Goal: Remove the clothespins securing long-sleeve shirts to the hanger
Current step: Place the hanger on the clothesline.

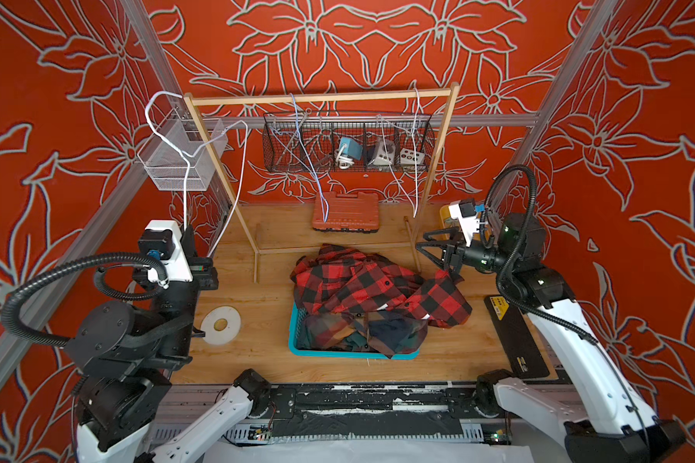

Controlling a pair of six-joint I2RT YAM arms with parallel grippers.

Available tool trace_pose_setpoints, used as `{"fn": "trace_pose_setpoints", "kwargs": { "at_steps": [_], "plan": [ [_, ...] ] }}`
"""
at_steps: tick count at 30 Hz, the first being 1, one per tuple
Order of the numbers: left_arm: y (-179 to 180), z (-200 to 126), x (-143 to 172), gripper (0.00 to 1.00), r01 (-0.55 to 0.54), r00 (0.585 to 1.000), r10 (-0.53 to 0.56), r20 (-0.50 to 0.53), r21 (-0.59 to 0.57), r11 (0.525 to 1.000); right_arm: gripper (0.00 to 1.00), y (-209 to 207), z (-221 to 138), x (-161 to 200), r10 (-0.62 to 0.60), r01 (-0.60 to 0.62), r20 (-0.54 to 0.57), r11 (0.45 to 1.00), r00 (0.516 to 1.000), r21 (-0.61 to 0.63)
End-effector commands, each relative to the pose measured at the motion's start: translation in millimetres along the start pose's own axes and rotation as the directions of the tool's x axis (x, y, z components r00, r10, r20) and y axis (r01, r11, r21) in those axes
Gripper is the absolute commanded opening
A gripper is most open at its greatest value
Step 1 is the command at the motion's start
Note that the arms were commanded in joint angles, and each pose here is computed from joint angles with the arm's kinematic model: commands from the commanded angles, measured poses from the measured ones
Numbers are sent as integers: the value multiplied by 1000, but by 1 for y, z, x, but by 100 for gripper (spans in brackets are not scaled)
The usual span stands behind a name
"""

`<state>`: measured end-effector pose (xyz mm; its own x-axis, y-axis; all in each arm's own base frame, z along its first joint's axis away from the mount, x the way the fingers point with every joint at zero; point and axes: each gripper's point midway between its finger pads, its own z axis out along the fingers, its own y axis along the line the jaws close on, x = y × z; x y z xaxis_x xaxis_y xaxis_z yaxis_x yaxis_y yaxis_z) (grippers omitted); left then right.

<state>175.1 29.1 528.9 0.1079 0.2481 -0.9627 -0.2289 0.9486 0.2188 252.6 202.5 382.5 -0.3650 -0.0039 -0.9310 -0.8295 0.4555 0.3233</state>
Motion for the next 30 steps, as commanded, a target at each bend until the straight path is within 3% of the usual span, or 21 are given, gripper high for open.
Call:
{"fn": "trace_pose_setpoints", "kwargs": {
  "at_steps": [1,9,17,30],
  "plan": [
    [-2,13,14,0,-69,996,65,-64,-59,996,59,8,-3,-6,-22,22,24,999,999,-28],
    [-38,49,28,0,-138,986,133,-96,-46,989,59,10,-3,-4,-17,18,34,999,999,-39],
    [-54,72,11,0,-123,992,121,-24,-62,991,59,10,-3,0,-19,20,34,999,999,-44],
    [-46,108,3,0,-38,999,38,4,-59,998,59,6,4,4,-10,12,31,997,999,-70]
  ]
}}
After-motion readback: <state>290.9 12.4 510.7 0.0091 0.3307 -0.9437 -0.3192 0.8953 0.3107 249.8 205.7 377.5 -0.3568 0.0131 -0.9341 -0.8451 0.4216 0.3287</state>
